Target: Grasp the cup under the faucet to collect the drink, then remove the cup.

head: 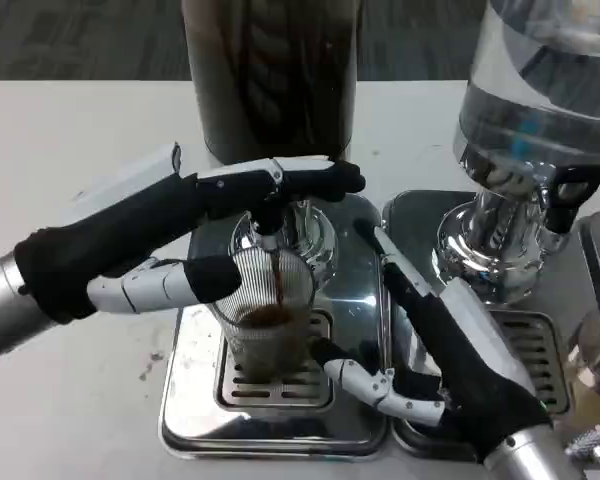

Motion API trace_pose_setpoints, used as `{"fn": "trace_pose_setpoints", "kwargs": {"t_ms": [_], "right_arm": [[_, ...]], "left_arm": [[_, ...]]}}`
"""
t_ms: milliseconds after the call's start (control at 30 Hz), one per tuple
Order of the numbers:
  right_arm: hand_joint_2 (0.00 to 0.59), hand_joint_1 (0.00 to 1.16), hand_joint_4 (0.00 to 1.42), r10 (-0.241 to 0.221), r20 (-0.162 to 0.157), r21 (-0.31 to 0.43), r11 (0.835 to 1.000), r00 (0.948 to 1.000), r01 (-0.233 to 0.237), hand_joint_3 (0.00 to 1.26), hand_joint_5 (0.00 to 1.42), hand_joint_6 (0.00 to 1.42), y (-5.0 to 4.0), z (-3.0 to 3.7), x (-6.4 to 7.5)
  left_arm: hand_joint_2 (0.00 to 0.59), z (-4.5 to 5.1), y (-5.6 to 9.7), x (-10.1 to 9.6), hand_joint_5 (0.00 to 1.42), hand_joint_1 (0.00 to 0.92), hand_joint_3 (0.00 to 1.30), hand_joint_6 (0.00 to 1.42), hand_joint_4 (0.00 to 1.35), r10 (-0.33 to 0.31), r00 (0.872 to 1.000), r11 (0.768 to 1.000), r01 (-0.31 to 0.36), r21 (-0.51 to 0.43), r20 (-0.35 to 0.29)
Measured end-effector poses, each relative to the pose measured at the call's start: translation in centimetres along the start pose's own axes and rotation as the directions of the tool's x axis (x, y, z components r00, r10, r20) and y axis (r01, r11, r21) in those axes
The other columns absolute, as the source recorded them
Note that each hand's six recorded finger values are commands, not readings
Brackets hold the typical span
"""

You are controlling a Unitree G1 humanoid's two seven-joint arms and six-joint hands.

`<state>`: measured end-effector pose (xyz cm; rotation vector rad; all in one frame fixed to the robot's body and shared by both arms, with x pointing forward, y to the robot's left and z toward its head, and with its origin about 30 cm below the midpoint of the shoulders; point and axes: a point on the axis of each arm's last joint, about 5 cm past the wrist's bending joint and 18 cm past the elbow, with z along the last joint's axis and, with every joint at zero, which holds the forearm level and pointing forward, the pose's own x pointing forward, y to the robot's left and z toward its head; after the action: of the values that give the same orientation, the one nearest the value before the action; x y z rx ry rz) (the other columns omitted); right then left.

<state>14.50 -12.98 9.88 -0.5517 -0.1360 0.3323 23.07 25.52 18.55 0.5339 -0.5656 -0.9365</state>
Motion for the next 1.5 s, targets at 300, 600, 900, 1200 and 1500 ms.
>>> {"fn": "trace_pose_setpoints", "kwargs": {"t_ms": [300,600,900,1200,1500], "right_arm": [[0.231,0.62,0.00,0.019,-0.002,0.021,1.000,0.9998,-0.019,0.00,0.00,0.06,0.74,-0.22,0.5],[0.230,0.61,0.00,0.020,0.021,0.028,0.999,0.9996,-0.021,0.00,0.00,0.04,1.28,-0.06,1.4],[0.230,0.61,0.00,0.022,0.024,0.034,0.999,0.9995,-0.023,0.00,0.00,0.03,1.70,-0.05,1.8],[0.230,0.61,0.00,0.031,0.031,0.035,0.999,0.9990,-0.032,0.00,0.00,0.02,2.24,-0.14,2.3],[0.230,0.61,0.00,0.038,0.029,0.034,0.999,0.9989,-0.039,0.00,0.00,0.02,2.46,-0.35,2.4]], "left_arm": [[0.101,0.16,-0.1,0.0,0.17,0.000,0.21,0.12,0.12,0.001,1.000,1.000,-0.001,0.016,-0.004],[0.101,0.33,-0.1,0.0,0.17,0.000,0.21,0.12,0.12,0.001,1.000,1.000,-0.001,0.028,-0.003],[0.101,0.53,-0.2,-0.2,0.17,0.000,0.21,0.12,0.12,0.008,1.000,0.999,-0.008,0.036,-0.003],[0.101,0.78,-0.1,-0.3,0.18,0.000,0.21,0.12,0.13,0.007,1.000,0.998,-0.007,0.062,-0.006],[0.101,0.91,0.0,-0.4,0.18,0.000,0.21,0.12,0.13,0.019,1.000,0.997,-0.019,0.081,-0.005]]}}
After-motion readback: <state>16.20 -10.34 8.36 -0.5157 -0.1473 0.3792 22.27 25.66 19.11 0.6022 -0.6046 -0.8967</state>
